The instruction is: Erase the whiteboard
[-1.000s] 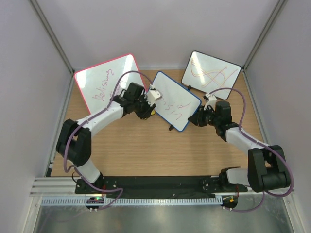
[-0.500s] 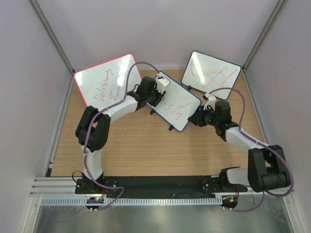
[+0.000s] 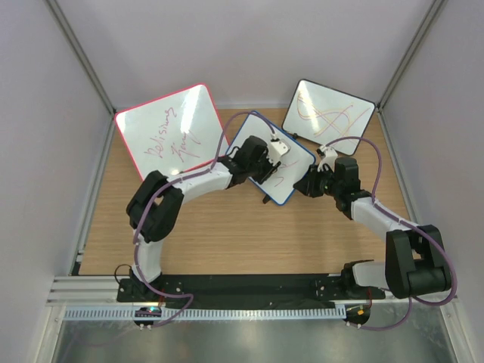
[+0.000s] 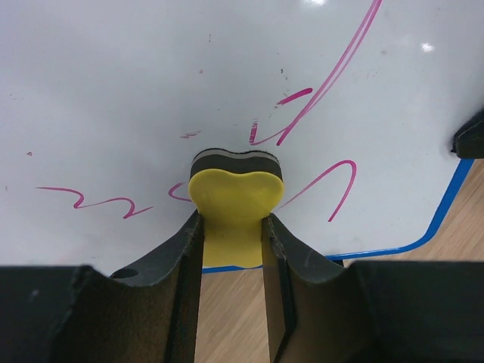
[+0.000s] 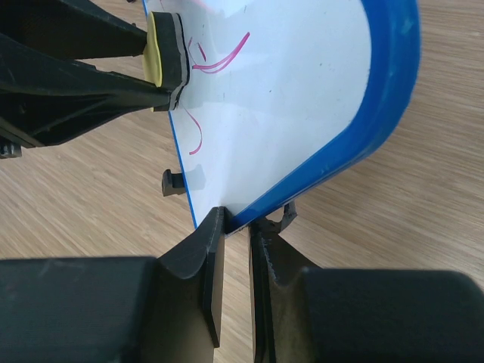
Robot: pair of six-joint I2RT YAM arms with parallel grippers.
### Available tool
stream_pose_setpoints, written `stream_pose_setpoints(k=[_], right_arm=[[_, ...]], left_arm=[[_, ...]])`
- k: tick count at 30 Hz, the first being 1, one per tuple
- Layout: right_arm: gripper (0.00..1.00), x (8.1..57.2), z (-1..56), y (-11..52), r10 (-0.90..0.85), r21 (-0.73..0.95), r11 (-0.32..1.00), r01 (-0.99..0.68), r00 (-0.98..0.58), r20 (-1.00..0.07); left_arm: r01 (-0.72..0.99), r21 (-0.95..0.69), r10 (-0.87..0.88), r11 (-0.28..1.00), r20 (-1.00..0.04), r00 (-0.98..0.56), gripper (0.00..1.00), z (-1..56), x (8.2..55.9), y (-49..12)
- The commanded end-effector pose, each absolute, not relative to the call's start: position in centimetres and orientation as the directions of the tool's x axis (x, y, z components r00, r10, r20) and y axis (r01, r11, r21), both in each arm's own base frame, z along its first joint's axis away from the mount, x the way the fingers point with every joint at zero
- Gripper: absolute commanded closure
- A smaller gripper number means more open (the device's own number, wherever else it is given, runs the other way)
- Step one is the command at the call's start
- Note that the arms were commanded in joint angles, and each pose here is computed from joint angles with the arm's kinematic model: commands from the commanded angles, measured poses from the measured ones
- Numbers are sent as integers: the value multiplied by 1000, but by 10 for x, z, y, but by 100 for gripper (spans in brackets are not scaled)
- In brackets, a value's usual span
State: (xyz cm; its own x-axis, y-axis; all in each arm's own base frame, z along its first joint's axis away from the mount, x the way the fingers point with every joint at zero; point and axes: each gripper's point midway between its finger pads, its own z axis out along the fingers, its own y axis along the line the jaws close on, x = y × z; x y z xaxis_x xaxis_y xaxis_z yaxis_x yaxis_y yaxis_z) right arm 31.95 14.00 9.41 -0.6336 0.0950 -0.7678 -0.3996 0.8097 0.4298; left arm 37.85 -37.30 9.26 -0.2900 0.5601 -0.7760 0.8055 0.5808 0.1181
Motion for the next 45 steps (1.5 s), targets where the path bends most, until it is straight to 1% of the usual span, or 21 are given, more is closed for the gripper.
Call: stream_pose_setpoints(k=[1,7,9,13,16,18,22,24,27,29,31,34,38,41,45], right_arm=[[99,318,94,146,32,391,800,-455,-619,-784],[99,317,95,147,28,388,800,-457,-617,-786],[99,318,95,147,28,387,800,-457,-617,-786],[99,317,95,147,30,388,800,-457,-617,-787],[99,317,95,147,27,385,801,-458,-614,-789],[99,317,95,147,26,385,801,-459,-615,-788],[99,317,95,147,26,384,802,-458,-615,-788],[99,317,95,147,27,385,802,-457,-616,-788],[99,317,96,147,28,384,802,-457,-614,-789],[99,317,96,147,27,382,802,-459,-611,-791],[99,317,96,147,26,382,801,-460,-611,-791],[99,317,96,148,27,383,801,-461,-611,-791],[99,317,96,148,27,383,802,-459,-612,-790],[99,316,96,147,27,383,802,-459,-612,-790],[99,317,96,147,26,380,802,-460,-609,-793]], left_arm=[[771,97,510,629,-800,-315,100,100,396,-361],[642,119,449,757,-809,-380,100,111,451,-304],[632,138,463,763,-799,-384,100,110,461,-296],[648,147,485,748,-786,-383,100,103,463,-298],[678,118,489,726,-782,-387,100,100,453,-308],[725,95,512,682,-770,-380,100,96,432,-324],[805,109,582,584,-747,-322,100,89,390,-354],[834,77,591,546,-740,-319,100,86,370,-368],[853,1,579,521,-735,-353,100,79,353,-380],[846,-20,566,532,-735,-373,100,80,354,-383],[834,-5,575,552,-722,-385,100,75,360,-378],[802,24,556,597,-733,-392,100,81,380,-366],[707,54,497,705,-749,-438,100,89,427,-325],[650,105,487,752,-754,-441,100,95,455,-300],[662,142,525,736,-738,-425,100,90,462,-294]])
